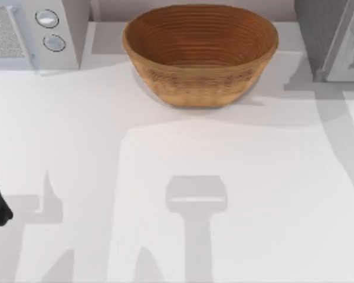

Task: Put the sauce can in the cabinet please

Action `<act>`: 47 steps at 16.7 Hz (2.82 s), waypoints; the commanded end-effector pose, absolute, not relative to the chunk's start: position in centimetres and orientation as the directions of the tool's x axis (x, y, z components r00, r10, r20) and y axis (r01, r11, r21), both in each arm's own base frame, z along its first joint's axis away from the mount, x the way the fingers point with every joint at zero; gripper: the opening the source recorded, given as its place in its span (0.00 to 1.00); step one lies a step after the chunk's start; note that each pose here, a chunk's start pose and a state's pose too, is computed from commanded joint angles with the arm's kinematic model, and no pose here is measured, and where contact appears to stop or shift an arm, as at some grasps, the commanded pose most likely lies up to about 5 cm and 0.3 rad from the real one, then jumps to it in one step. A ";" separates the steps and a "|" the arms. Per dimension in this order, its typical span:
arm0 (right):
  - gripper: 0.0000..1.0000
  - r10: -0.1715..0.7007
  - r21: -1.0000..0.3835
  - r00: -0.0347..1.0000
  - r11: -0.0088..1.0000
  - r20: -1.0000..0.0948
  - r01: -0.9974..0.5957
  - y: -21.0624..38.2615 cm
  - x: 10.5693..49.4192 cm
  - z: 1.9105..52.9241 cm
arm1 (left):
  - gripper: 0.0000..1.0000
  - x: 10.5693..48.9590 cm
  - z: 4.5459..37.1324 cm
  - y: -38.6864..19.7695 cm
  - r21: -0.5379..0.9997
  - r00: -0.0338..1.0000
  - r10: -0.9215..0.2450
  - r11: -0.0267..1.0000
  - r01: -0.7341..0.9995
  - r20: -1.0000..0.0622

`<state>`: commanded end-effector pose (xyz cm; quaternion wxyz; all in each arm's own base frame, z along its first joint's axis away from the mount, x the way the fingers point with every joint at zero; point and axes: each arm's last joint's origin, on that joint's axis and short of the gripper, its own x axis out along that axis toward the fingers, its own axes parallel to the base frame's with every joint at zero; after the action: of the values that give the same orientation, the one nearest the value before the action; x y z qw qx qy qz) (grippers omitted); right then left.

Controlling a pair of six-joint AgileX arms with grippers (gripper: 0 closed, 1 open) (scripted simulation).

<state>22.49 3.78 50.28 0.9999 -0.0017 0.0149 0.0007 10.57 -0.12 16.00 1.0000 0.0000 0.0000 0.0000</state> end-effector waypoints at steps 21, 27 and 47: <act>0.00 -0.001 0.002 1.000 1.000 -0.003 0.001 4.9 29.4 53.1 | 1.00 10.6 16.0 -0.1 0.000 1.000 0.000 1.000 0.000 0.000; 0.00 -0.001 0.002 1.000 1.000 0.000 0.001 4.9 33.3 52.8 | 1.00 10.6 16.0 -0.1 0.000 1.000 0.000 1.000 0.000 0.000; 0.45 -0.001 0.003 1.000 1.000 -0.003 0.001 4.5 39.6 51.0 | 1.00 10.6 16.0 -0.1 0.000 1.000 0.000 1.000 0.000 0.000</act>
<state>39.60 4.49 50.96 1.0000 0.0014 0.0013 -0.0005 10.57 -0.12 16.00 1.0000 0.0000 0.0000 0.0000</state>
